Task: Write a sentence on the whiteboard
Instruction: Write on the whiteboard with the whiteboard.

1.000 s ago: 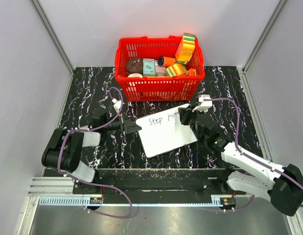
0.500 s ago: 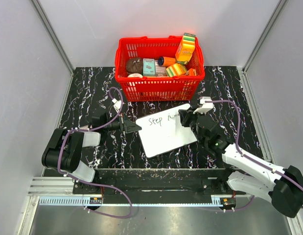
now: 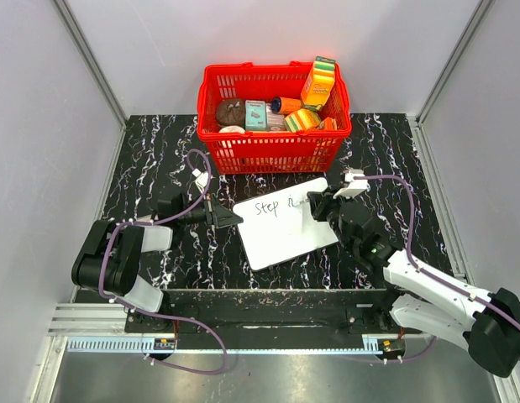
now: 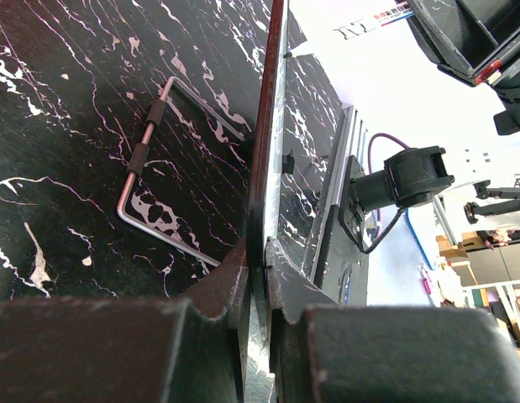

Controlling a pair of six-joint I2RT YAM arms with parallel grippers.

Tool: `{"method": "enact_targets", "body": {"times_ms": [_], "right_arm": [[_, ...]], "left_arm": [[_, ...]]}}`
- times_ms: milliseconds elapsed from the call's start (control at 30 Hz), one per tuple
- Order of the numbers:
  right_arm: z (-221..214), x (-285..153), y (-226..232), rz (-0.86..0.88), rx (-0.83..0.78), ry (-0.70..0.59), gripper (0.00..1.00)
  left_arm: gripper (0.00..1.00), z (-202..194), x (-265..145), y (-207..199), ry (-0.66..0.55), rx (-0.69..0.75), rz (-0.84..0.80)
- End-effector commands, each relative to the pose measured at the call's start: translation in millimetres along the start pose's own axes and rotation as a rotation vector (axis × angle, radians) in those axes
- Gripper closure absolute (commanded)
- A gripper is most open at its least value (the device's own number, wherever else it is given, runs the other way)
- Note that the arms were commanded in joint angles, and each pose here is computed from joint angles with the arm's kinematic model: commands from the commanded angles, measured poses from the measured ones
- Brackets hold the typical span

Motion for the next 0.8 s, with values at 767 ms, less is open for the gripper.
{"method": "enact_targets", "body": {"times_ms": [767], "right_arm": [[29.1,13.3,-0.5,-0.056,0.004,-0.069,1.00]], "left_arm": [[1.00,5.6,5.0,1.7,0.001,0.105,-0.011]]}}
Point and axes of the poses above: each gripper's point midway between its finger pads, its own x axis out along the fingers, its own y axis along the line the jaws close on, z = x × y, the point moved 2 cm from there along -x, back along the fingers, and after that the axes turned 13 degrees about -x, right-handed, at the moved point
